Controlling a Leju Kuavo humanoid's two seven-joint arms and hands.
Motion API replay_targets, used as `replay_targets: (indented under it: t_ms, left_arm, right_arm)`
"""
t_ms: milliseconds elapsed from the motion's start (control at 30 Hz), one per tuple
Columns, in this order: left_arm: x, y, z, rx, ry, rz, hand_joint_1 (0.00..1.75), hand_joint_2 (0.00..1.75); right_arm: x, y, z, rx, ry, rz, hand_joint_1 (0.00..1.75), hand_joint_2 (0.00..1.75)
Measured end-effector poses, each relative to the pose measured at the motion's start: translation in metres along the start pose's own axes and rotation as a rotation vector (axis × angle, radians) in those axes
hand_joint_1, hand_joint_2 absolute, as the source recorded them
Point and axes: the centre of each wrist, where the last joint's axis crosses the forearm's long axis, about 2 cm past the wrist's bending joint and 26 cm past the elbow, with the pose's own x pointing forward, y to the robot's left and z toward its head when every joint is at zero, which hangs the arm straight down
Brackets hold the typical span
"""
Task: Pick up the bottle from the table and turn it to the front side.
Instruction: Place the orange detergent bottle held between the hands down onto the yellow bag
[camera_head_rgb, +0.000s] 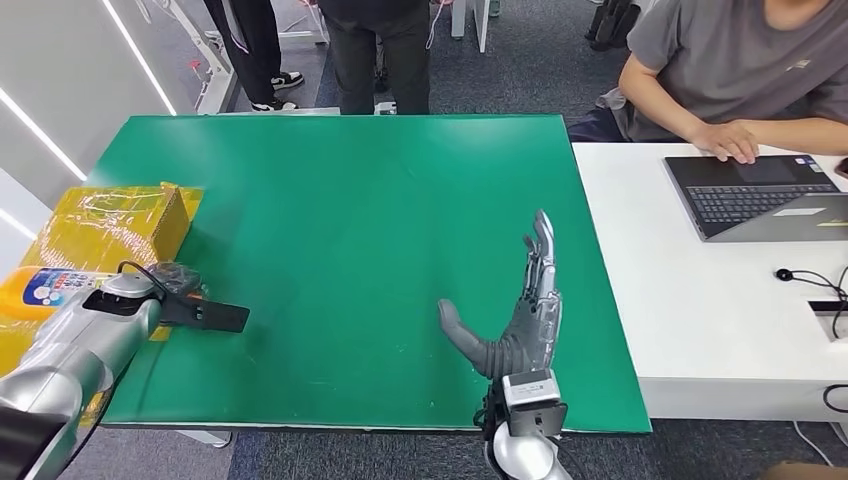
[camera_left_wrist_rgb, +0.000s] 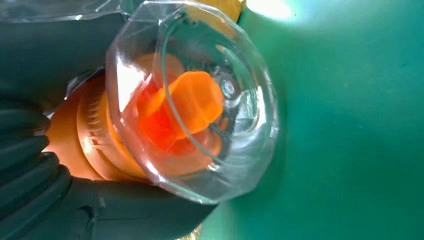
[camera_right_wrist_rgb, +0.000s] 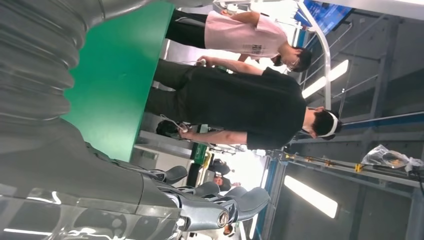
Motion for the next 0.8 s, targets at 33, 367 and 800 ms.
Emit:
replay_targets:
  t_ms: [33,367,800]
  left_arm:
    - [0.0,-0.001,0.0,0.006,-0.008,0.01,1.75,1.75]
    - [0.01,-0.01,-0.003,0.093,-0.108,0.065,1.19,1.75]
    - [0.026,-0.011,-0.007,0.181,-0.115,0.04,0.0,1.75]
  right_arm:
    - [0.0,0.0,-0.001,0.0,-0.001,0.001,0.0,1.75]
    - [-0.001,-0.001,-0.004,0.018,0.003,0.003,0.0,1.75]
    - [-0.001,-0.005,-0.007,0.022,-0.005,0.012,0.0,1.75]
